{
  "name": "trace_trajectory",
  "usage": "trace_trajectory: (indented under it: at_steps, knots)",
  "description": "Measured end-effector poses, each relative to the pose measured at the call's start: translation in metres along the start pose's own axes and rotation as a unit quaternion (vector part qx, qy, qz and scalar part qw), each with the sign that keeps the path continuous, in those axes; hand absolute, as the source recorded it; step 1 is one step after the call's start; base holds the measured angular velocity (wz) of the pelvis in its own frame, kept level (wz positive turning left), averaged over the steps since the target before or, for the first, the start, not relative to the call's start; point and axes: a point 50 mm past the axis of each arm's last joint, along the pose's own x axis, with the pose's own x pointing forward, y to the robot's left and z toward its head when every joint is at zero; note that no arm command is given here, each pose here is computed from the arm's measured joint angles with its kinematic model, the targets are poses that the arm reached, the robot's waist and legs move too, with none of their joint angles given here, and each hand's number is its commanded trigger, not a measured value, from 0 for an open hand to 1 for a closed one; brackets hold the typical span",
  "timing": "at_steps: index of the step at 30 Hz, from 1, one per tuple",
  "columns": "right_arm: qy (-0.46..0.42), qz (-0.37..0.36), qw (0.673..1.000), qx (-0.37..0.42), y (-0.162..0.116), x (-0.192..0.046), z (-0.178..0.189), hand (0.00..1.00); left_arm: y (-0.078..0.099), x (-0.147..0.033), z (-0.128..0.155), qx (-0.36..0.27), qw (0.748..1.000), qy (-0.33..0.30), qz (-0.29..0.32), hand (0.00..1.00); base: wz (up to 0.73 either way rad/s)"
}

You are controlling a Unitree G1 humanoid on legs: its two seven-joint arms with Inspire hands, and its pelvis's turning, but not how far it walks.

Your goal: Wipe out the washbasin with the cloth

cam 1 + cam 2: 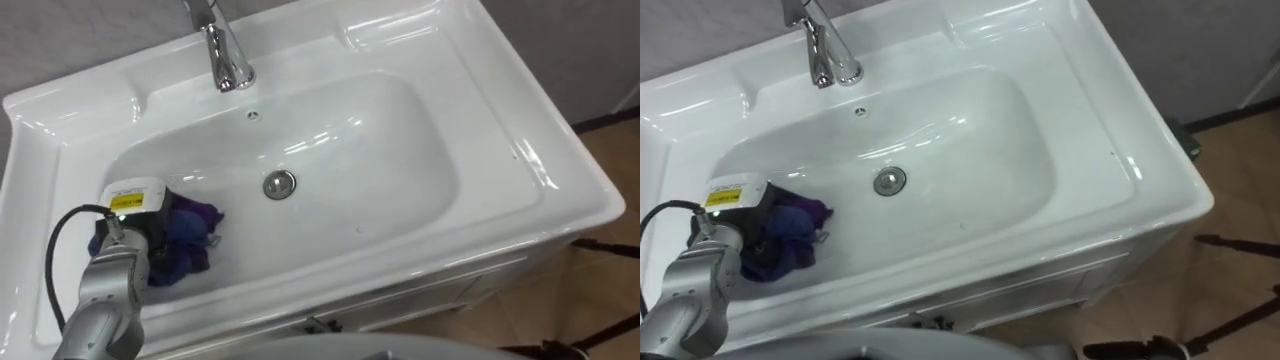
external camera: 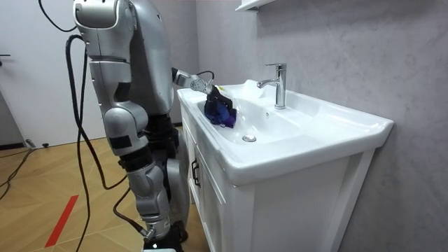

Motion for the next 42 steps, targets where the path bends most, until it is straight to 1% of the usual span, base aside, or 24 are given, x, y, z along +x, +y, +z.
trace_trajectory:
  at_steps: [5, 8, 11, 13, 14, 15, 16, 17, 19, 21, 22, 25, 28, 33, 35, 40, 42]
  knots:
    - [-0.003, 0.001, 1.0, -0.01, 0.001, 0.0, -0.002, 0.0, 0.008, 0.001, -0.005, -0.028, 0.999, 0.001, 0.02, 1.0, 0.06]
    - [-0.002, 0.005, 1.0, -0.007, 0.003, 0.0, -0.003, 0.0, 0.014, 0.001, -0.008, -0.045, 0.998, 0.001, 0.043, 1.0, 0.03]
    - [-0.008, 0.007, 1.0, -0.022, 0.005, -0.001, -0.003, 0.0, 0.028, 0.002, -0.009, -0.063, 0.994, -0.005, 0.084, 1.0, 0.08]
    - [-0.017, 0.01, 0.999, -0.028, 0.007, -0.001, 0.0, 0.0, 0.042, 0.005, -0.007, -0.081, 0.989, -0.012, 0.124, 1.0, 0.17]
    - [-0.018, 0.011, 0.999, -0.03, 0.008, -0.001, 0.0, 0.0, 0.046, 0.005, -0.007, -0.085, 0.987, -0.014, 0.132, 1.0, 0.08]
    - [-0.021, 0.012, 0.999, -0.03, 0.008, -0.001, -0.001, 0.0, 0.055, 0.004, -0.005, -0.089, 0.983, -0.02, 0.157, 1.0, 0.09]
    - [-0.021, 0.012, 0.999, -0.03, 0.008, -0.001, -0.001, 0.0, 0.063, 0.003, -0.004, -0.095, 0.978, -0.024, 0.182, 1.0, 0.09]
    - [-0.022, 0.013, 0.999, -0.029, 0.009, -0.001, -0.001, 0.0, 0.067, 0.001, -0.005, -0.099, 0.975, -0.024, 0.195, 1.0, 0.07]
    - [-0.022, 0.018, 0.999, -0.027, 0.012, -0.002, -0.004, 0.0, 0.08, -0.004, -0.005, -0.115, 0.962, -0.031, 0.244, 1.0, 0.06]
    - [-0.02, 0.018, 0.999, -0.025, 0.012, -0.002, -0.006, 0.0, 0.085, -0.007, -0.004, -0.125, 0.954, -0.036, 0.269, 1.0, 0.07]
    - [-0.018, 0.017, 0.999, -0.023, 0.011, -0.002, -0.01, 0.0, 0.087, -0.008, -0.003, -0.138, 0.949, -0.036, 0.282, 1.0, 0.05]
    - [-0.011, 0.017, 1.0, -0.021, 0.011, -0.002, -0.016, 0.0, 0.09, -0.01, -0.003, -0.145, 0.94, -0.035, 0.307, 1.0, 0.0]
    - [-0.003, 0.017, 1.0, -0.021, 0.011, -0.003, -0.023, 0.0, 0.091, -0.011, -0.003, -0.148, 0.935, -0.04, 0.32, 1.0, 0.04]
    - [-0.002, 0.02, 1.0, -0.02, 0.013, -0.003, -0.023, 0.0, 0.093, -0.013, -0.005, -0.155, 0.927, -0.037, 0.34, 1.0, 0.0]
    - [-0.001, 0.024, 1.0, -0.019, 0.014, -0.003, -0.023, 0.0, 0.095, -0.013, -0.009, -0.165, 0.923, -0.034, 0.345, 1.0, -0.03]
    - [0.006, 0.035, 0.999, -0.016, 0.018, -0.004, -0.027, 0.0, 0.099, -0.016, -0.026, -0.168, 0.914, -0.003, 0.369, 1.0, -0.03]
    - [0.009, 0.035, 0.999, -0.015, 0.018, -0.004, -0.027, 0.0, 0.098, -0.017, -0.031, -0.168, 0.912, 0.009, 0.374, 1.0, 0.0]
